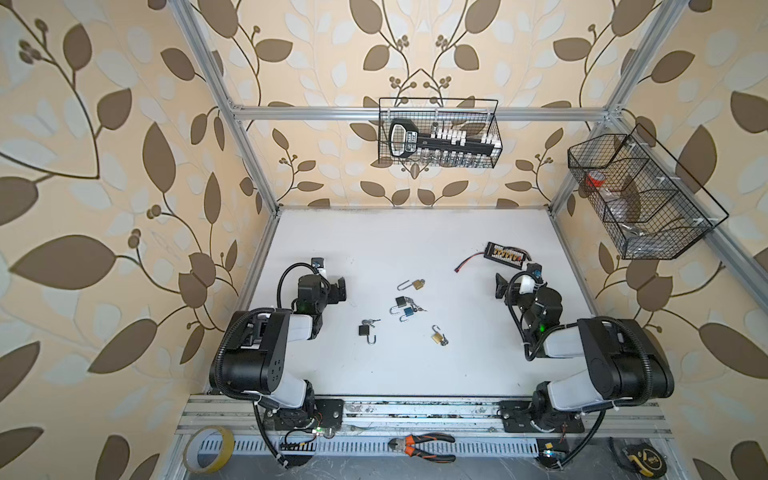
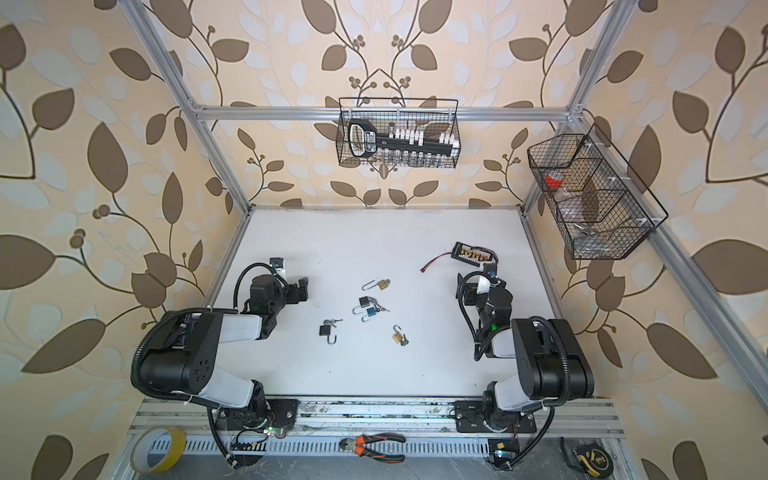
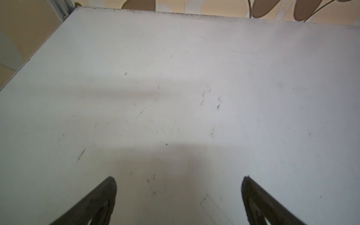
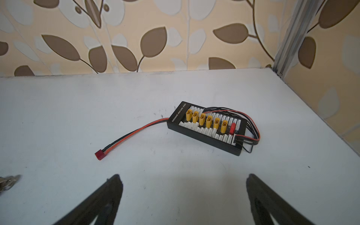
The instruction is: Lock with the key
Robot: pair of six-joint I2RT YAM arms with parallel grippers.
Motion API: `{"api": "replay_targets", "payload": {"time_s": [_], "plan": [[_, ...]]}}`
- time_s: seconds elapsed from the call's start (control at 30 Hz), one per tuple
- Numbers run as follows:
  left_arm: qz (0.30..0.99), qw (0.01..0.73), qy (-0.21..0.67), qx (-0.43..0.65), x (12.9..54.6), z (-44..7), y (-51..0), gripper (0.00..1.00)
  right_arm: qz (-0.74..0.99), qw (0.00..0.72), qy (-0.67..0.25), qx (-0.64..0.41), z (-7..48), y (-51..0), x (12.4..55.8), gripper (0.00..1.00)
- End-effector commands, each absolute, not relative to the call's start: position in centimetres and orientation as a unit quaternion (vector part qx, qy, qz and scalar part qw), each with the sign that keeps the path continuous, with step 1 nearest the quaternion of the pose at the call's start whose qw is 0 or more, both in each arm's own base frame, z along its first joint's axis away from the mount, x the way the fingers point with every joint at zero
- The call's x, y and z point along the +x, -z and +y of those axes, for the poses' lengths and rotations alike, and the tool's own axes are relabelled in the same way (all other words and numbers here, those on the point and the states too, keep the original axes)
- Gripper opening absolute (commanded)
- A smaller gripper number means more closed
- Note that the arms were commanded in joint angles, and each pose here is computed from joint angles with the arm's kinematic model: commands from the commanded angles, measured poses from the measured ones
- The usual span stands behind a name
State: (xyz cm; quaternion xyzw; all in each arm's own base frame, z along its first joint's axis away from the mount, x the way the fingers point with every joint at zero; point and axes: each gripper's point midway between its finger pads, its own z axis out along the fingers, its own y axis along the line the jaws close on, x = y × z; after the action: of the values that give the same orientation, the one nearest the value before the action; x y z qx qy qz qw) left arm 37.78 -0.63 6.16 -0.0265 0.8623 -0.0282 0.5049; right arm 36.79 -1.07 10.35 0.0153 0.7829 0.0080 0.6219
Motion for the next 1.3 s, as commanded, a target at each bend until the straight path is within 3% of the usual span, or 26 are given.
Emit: {"api": "replay_targets", "payload": {"time_s": [0.0,0.8,1.13,1.27], "plan": [[0.852,0.522,0.033,-0.021,38.5,-0.6,-7.5,0.99,0.772,0.636,-0.007,0.016,-1.2,-11.5,37.4,1.00],[0.845,0.534,0.010,-0.017,38.2,-0.9,-7.9,0.99,0.769,0.639,0.003,0.021,-1.2,-11.7,37.3,1.00],[0.822,0.564,-0.075,0.030,36.5,-4.2,-13.2,0.99,0.755,0.654,0.038,0.021,-0.2,-14.9,35.9,0.99],[0.811,0.583,-0.036,-0.027,35.6,-4.6,-15.8,0.99,0.738,0.674,0.023,0.012,1.1,-17.3,35.1,1.00]]}}
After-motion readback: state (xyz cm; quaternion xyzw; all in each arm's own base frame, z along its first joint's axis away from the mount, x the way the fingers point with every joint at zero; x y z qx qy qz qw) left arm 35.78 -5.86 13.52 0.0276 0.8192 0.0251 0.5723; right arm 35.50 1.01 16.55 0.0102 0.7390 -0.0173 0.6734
